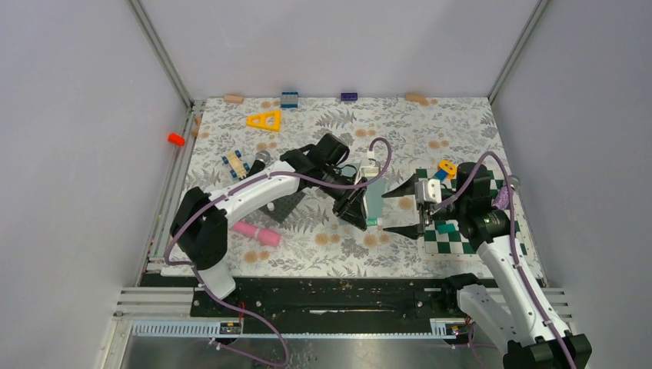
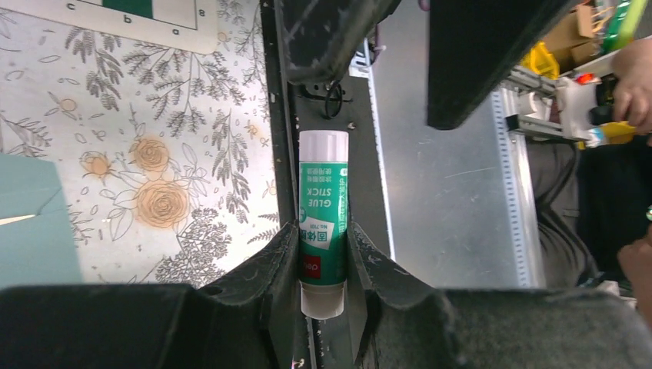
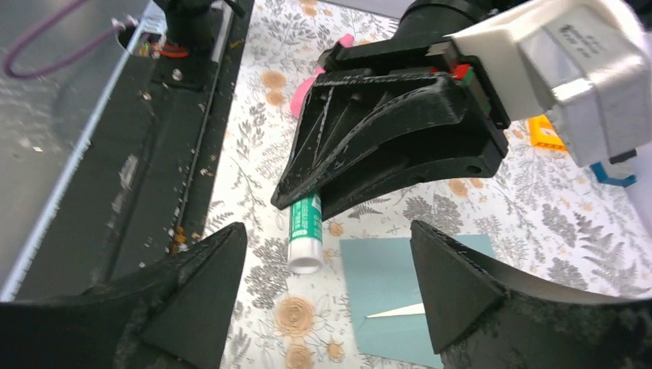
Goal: Place the letter into the envelope and seal it
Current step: Unscrew the solid glue.
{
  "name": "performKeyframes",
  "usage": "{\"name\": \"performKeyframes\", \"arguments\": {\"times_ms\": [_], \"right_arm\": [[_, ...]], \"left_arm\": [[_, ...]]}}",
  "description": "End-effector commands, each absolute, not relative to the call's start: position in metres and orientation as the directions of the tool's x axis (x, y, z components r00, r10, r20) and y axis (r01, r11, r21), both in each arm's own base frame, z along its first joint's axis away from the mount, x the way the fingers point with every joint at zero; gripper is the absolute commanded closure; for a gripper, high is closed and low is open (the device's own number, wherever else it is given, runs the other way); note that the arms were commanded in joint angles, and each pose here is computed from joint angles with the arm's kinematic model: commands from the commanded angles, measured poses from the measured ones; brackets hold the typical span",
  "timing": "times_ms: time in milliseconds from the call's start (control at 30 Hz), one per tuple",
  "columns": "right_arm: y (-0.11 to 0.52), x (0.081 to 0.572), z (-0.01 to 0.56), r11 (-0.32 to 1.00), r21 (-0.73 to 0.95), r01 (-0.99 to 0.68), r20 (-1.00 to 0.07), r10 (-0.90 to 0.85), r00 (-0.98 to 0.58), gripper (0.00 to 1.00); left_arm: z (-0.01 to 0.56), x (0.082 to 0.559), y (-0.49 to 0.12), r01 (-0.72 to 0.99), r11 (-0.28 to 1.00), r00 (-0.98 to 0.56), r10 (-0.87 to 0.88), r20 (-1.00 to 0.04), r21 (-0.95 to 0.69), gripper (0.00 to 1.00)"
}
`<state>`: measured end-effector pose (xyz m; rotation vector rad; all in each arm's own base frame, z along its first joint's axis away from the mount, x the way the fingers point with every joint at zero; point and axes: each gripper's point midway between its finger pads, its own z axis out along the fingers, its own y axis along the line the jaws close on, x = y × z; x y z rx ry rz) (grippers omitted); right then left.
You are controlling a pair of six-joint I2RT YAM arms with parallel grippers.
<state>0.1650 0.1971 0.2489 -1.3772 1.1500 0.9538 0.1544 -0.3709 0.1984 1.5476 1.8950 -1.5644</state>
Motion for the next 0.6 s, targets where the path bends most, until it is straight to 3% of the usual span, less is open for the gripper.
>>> {"name": "performKeyframes", "arguments": {"times_ms": [0,167,367,567], "right_arm": [[0.194,0.167,0.234,-0.03,-0.409,-0.912,-0.9,-0.151,0.408,0.19],[0.192,0.169,0.215,-0.022,-0.406,-0.914,-0.896,-0.187,0.403,0.27],[0.193,0.163,0.213,-0.042,-0.408,-0.912,-0.897,-0.167,0.409,0.43],[0.196,0.156,0.217,-0.068,-0.399,-0.914,-0.905,-0.13,0.405,0.5]], "left_arm": [[0.232,0.147,-0.377,0.748,-0.263,-0.43,0.506,-0.748,-0.609,0.89],[0.236,0.146,-0.375,0.741,-0.279,-0.432,0.499,-0.751,-0.611,0.89],[0.237,0.149,-0.374,0.721,-0.28,-0.458,0.493,-0.74,-0.634,0.89],[0.235,0.152,-0.375,0.721,-0.268,-0.466,0.495,-0.733,-0.639,0.89]]}}
